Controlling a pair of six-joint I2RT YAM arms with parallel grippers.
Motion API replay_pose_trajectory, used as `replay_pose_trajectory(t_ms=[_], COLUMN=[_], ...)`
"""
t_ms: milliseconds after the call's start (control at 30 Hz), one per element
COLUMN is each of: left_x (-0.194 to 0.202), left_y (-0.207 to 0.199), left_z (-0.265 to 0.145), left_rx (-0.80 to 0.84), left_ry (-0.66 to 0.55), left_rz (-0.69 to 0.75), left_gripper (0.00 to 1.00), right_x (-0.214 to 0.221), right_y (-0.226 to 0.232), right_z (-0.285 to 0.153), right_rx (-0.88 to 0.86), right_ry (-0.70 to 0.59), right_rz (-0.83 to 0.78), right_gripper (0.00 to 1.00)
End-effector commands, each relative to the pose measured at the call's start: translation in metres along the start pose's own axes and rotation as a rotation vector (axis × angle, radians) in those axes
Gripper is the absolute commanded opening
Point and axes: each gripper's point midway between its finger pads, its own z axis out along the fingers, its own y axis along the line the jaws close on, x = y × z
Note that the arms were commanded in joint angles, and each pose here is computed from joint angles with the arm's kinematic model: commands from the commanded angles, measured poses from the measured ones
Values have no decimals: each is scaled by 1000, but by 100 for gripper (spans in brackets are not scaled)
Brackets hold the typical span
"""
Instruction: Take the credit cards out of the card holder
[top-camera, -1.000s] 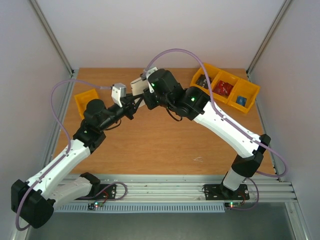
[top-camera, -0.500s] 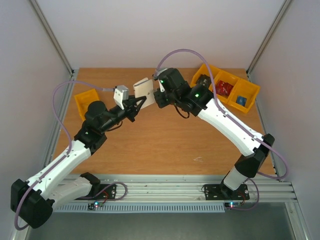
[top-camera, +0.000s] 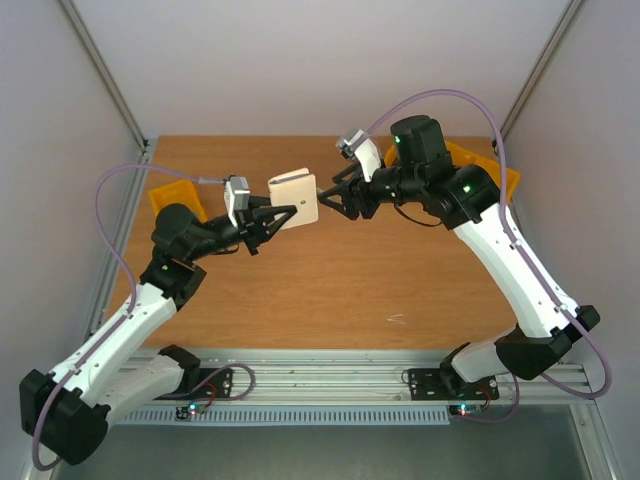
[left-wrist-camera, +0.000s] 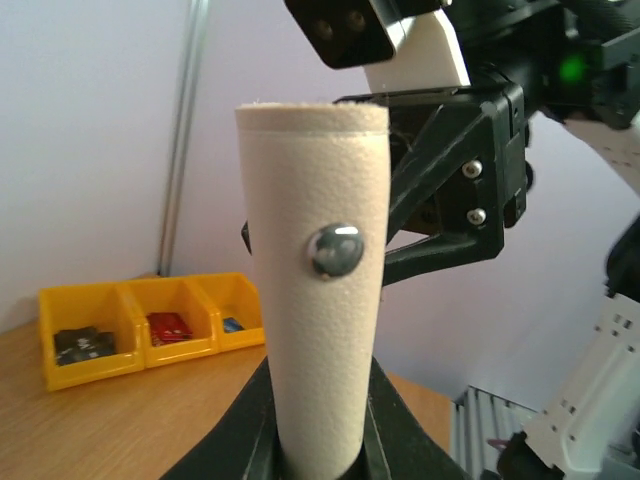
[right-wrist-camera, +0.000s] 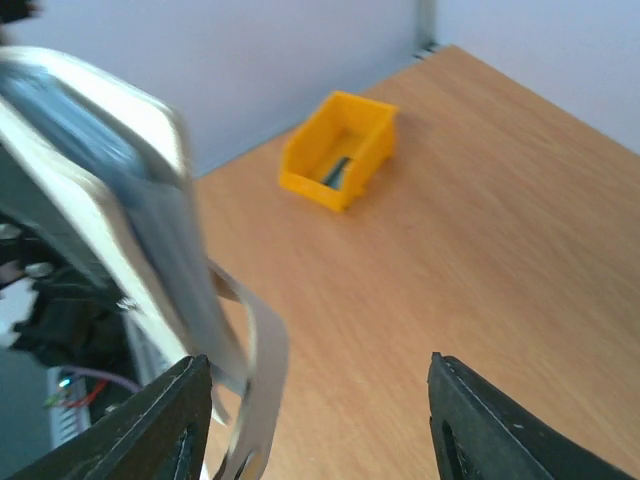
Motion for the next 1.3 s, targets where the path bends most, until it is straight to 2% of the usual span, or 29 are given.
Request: replay_pose_trajectory(t_ms=[0, 200, 400, 567, 733, 933, 1167, 1267], left_x=[-27, -28, -30, -30, -30, -29, -27, -26], left_y=[-36, -43, -47, -48, -49, -49, -47, -47], left_z=[-7, -7, -9, -8, -8, -8, -7, -7], left_rx=[169, 217, 249, 260, 267, 269, 264, 262], left_ry=[-47, -52, -49, -48, -46, -41, -34, -32], left_rz=[76, 124, 171, 184, 192, 187, 171, 166], left_gripper=[0, 0, 0, 0, 0, 0, 0, 0], right_x=[-7, -11, -6, 0, -12, -10, -13, -15], right_y=[42, 43, 42, 41, 46, 58, 90, 102], right_z=[-11, -11, -31, -25, -25, -17, -14, -15], right_rx=[-232, -241, -222, -249, -280, -340, -483, -542], right_ry=[-25, -41, -30, 44, -1, 15, 39, 36], right_rz=[-48, -77, -166, -125, -121, -120, -135, -137], right_gripper=[59, 55, 53, 51, 49, 52, 63, 64])
